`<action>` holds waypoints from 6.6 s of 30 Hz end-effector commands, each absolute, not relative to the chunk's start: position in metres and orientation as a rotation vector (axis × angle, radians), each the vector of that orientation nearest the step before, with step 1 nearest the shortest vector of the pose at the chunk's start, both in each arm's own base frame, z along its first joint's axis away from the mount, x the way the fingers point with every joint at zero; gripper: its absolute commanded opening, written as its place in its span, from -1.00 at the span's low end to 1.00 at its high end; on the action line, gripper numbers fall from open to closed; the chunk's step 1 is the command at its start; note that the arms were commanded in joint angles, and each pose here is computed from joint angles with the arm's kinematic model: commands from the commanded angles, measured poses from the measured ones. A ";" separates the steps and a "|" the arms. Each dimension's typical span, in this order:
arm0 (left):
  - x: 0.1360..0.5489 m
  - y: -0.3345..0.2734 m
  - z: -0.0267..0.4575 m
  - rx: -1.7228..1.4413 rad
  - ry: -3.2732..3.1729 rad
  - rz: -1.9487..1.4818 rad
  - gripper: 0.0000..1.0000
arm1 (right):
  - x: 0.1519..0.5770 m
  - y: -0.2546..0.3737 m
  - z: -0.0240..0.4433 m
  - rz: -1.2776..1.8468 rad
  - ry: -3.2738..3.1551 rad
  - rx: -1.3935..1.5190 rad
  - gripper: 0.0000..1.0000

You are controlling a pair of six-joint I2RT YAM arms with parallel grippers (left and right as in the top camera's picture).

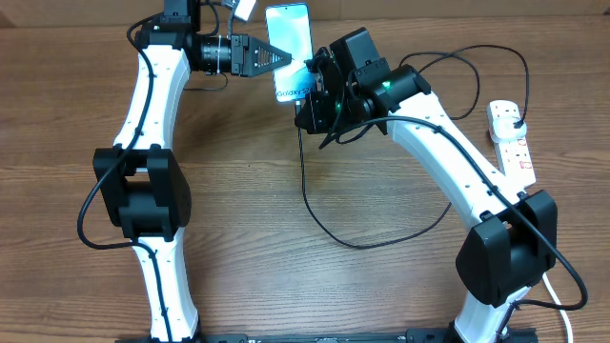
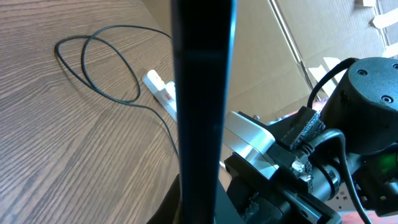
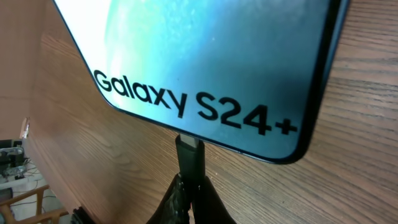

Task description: Plug charger to phone and switch on socket

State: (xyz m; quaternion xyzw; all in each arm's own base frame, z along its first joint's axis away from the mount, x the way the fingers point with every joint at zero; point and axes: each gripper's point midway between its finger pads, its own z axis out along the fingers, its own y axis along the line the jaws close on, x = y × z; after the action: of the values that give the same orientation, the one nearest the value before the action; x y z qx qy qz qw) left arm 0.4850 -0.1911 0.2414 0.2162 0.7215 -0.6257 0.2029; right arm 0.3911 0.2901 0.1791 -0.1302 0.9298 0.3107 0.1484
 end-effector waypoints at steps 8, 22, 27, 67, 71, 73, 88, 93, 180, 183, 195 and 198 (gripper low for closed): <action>0.475 -0.190 0.284 0.706 1.885 -1.716 -0.92 | 0.394 0.290 0.203 0.908 2.601 -0.411 -0.93; 0.475 -0.190 0.284 0.717 1.877 -1.707 -0.92 | 0.395 0.291 0.204 0.910 2.593 -0.412 -0.93; 0.475 -0.190 0.284 0.720 1.874 -1.706 -0.92 | 0.395 0.291 0.205 0.910 2.592 -0.413 -0.93; 0.473 -0.190 0.281 0.676 1.919 -1.730 -0.92 | 0.416 0.290 0.217 0.912 2.494 -0.408 -0.93; 0.482 -0.187 0.266 0.623 2.028 -1.645 -0.92 | 0.410 0.288 0.212 0.908 2.530 -0.403 -0.26; 0.486 -0.184 0.253 0.568 2.123 -1.580 -0.92 | 0.406 0.286 0.208 0.904 2.557 -0.397 -0.07; 0.463 -0.174 0.174 0.371 2.668 -1.195 -0.92 | 0.402 0.231 0.190 0.861 2.747 -0.113 1.00; 0.455 -0.186 0.141 0.266 2.833 -1.032 -0.92 | 0.407 0.190 0.183 0.826 2.802 0.036 1.00; 0.510 -0.088 0.289 -0.099 2.393 -0.271 1.00 | 0.414 -0.018 0.154 0.238 2.813 0.754 1.00; 0.500 -0.060 0.319 -0.169 2.317 -0.121 1.00 | 0.407 -0.078 0.153 0.148 2.747 0.935 1.00; 0.498 -0.056 0.322 -0.178 2.309 -0.101 1.00 | 0.371 -0.215 0.119 -0.083 2.598 1.303 1.00; 0.498 -0.056 0.322 -0.178 2.309 -0.101 1.00 | 0.378 -0.223 0.109 -0.088 2.594 1.291 1.00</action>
State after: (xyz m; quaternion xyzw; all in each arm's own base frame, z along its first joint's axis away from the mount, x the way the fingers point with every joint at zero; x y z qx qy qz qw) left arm 0.4971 -0.0592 0.3235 -0.0736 0.9126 -0.0519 0.3988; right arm 0.3784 -0.2125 0.1268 0.4461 0.8850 -0.0129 0.1326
